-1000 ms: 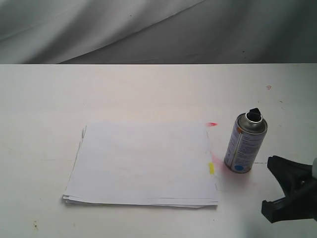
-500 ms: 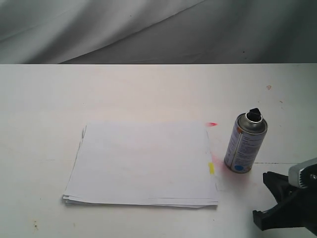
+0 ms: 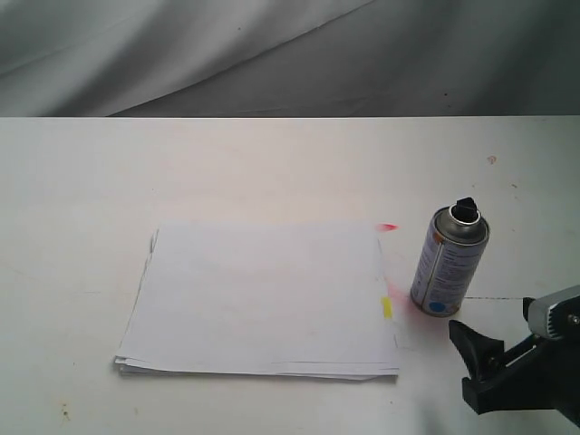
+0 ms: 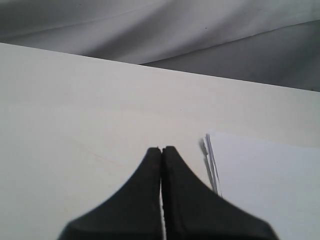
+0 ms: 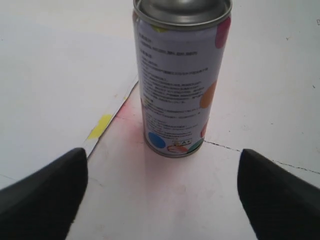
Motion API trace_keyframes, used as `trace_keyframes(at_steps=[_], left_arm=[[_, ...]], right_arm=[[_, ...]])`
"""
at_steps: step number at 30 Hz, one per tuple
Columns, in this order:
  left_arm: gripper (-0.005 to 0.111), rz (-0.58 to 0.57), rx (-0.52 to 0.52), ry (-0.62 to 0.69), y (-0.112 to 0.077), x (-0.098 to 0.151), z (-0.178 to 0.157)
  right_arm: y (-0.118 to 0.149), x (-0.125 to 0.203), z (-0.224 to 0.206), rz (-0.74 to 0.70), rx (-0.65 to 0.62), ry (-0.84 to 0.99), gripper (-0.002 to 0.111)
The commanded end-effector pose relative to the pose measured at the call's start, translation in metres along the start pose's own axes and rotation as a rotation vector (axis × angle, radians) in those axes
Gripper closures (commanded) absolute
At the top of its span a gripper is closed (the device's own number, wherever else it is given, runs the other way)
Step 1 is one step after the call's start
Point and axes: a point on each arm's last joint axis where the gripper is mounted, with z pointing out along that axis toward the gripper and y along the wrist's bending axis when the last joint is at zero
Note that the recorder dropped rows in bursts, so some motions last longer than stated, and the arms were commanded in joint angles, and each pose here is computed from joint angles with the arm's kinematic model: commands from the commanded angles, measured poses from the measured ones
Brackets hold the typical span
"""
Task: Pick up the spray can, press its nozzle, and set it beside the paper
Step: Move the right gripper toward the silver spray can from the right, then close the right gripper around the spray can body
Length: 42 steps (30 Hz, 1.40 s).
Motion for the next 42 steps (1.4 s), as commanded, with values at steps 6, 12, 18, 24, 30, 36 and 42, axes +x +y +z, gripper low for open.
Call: trace_keyframes(at_steps=[6,12,18,24,30,36,42], left_arm=[[0.107,-0.005,0.006,0.002,0.000,0.001,0.000],[0.107,-0.005,0.006,0.002,0.000,0.001,0.000],[0.107,-0.005,0.006,0.002,0.000,0.001,0.000],[0.107,-0.005,0.006,0.002,0.000,0.001,0.000],[0.107,-0.005,0.006,0.002,0.000,0.001,0.000],[0.107,-0.005,0.006,0.002,0.000,0.001,0.000],[0.107,-0.005,0.006,0.002,0.000,0.001,0.000]], right_arm=[[0.000,0.000,-0.001,0.004,-0.002,-0.010,0.027],[0.000,-0.005,-0.001,0.004,0.003,-0.060,0.027],[0.001,-0.009,0.006,0.003,0.005,-0.063,0.027],[0.005,-0.009,0.026,-0.018,0.014,-0.036,0.027],[0.007,-0.010,0.044,-0.019,0.029,-0.019,0.027],[0.009,-0.011,0.065,-0.010,0.054,-0.010,0.027],[0.008,-0.014,0.077,-0.010,0.084,-0.064,0.027]])
